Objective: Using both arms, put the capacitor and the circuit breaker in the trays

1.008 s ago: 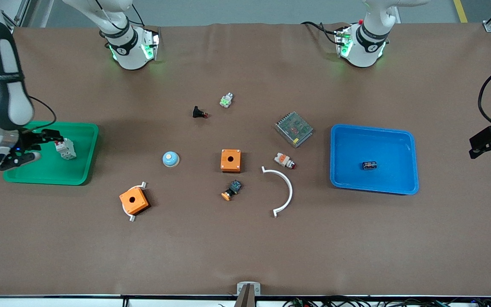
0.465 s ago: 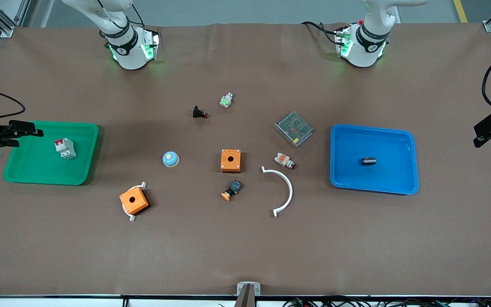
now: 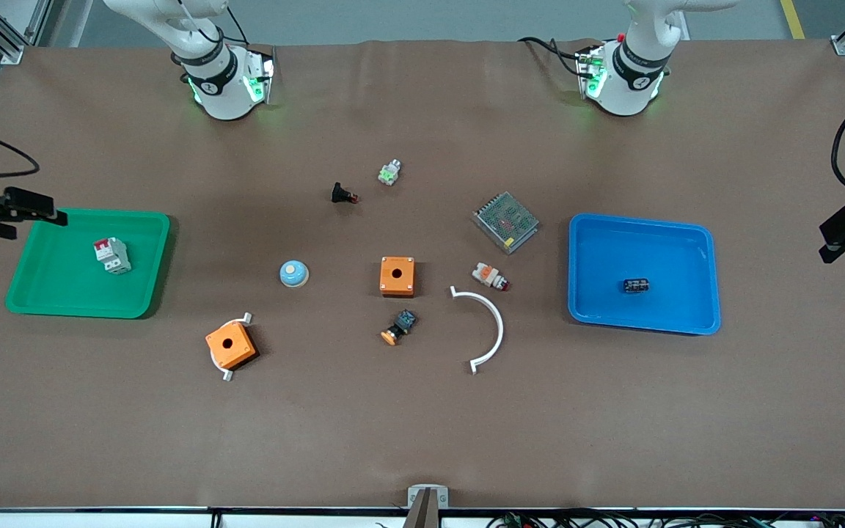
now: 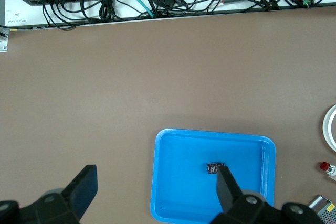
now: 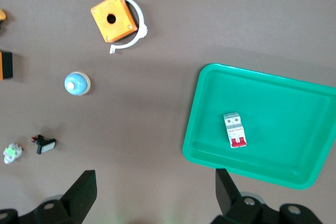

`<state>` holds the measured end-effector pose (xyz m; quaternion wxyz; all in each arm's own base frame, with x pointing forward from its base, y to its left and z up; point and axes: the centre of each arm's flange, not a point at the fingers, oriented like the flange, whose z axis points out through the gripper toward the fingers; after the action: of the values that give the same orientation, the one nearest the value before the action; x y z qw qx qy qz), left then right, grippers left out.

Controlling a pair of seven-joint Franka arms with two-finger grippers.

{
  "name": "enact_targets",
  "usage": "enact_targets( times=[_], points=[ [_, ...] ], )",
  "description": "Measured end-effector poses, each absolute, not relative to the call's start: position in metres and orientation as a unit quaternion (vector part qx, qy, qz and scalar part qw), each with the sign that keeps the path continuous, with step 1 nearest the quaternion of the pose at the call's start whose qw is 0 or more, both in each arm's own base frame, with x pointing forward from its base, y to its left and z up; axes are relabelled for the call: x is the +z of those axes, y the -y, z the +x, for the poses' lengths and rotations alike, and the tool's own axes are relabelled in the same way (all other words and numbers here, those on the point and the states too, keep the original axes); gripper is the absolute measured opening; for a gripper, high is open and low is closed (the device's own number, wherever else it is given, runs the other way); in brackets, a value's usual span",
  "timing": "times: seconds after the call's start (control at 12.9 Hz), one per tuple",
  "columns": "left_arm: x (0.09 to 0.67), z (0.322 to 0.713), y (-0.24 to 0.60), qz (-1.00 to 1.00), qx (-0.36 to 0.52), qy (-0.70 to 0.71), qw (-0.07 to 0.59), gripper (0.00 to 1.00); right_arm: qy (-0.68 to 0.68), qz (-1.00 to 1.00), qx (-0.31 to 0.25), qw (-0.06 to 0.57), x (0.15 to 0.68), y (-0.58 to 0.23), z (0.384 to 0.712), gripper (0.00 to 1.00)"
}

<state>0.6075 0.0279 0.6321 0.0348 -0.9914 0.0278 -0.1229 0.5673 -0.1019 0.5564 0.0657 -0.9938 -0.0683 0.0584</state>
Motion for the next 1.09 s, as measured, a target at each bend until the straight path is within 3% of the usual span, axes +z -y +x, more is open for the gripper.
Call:
enact_targets(
  times=[0.62,1.09],
  points=[
    [0.631,0.608,-0.028,-0.992,-0.120,-0.025,0.030,1.00,0.043,-0.999,-0.004,0.000,0.634,0.044,0.527,1.00],
    [0.644,0.590,-0.026,-0.998,-0.058,-0.019,0.020,1.00,0.043,-0.999,-0.031,-0.006,0.648,0.029,0.529,1.00]
  ],
)
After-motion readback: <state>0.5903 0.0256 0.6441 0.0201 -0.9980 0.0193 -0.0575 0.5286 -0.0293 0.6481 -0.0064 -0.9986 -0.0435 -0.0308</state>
